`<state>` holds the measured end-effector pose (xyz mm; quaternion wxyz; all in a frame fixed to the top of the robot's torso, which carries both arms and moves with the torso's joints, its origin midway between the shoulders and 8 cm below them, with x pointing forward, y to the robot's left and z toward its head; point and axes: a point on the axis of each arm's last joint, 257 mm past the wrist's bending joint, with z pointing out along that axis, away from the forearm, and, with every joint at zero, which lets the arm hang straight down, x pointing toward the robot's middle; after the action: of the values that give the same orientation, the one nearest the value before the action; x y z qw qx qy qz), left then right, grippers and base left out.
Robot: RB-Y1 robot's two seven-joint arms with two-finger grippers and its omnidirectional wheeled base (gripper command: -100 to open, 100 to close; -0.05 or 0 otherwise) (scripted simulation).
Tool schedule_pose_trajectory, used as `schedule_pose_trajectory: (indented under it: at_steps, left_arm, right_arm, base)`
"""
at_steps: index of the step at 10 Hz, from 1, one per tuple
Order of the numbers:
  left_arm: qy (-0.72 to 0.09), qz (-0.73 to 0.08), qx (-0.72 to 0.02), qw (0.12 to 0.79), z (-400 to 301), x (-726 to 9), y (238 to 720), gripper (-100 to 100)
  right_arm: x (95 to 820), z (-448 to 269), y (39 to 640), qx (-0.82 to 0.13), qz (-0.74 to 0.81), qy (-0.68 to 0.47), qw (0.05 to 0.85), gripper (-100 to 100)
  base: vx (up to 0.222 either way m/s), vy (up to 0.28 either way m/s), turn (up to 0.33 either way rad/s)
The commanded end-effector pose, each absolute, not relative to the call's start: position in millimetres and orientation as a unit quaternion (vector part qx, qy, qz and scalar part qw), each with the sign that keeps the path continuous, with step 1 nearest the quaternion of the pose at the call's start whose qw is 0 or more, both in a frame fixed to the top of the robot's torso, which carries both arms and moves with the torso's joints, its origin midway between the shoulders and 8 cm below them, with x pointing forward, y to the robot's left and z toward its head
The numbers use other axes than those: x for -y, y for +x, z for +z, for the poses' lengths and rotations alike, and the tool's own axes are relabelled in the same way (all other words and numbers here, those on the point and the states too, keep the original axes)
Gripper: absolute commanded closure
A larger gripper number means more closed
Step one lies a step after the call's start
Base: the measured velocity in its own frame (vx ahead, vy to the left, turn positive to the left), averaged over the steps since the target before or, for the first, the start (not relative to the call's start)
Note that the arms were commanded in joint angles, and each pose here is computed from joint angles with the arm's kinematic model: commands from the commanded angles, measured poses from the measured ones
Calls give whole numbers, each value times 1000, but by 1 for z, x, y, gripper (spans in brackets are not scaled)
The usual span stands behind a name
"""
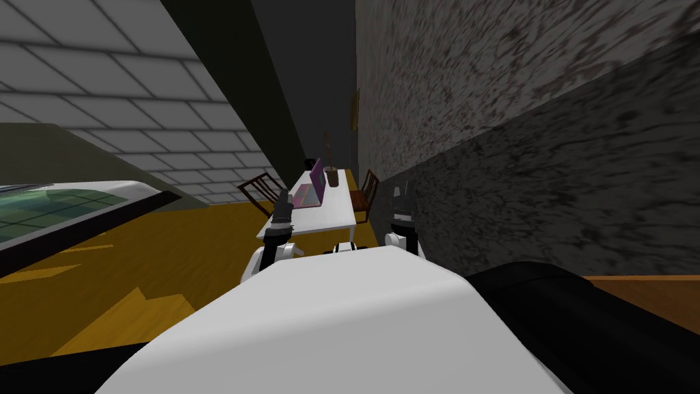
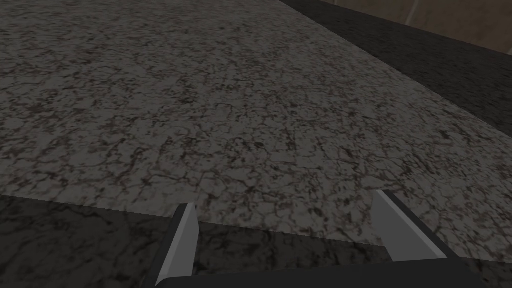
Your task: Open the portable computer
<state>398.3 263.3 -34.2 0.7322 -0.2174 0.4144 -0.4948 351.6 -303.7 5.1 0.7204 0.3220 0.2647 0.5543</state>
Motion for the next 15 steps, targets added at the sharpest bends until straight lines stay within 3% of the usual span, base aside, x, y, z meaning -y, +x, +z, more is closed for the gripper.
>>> schedule_pose_trajectory:
  at_steps: [1,15]
  left_arm:
    - [-226,-469,-434,735,-54,-274,414,-100]
    - [-282,-328,-530,730,-152,-339,490,-100]
  right_arm:
    - [304,5,352,-265,554,322,720,0]
    - [304,5,352,-265,554,322,720,0]
  base:
    - [-1,-23,-92]
    - [-1,-28,-70]
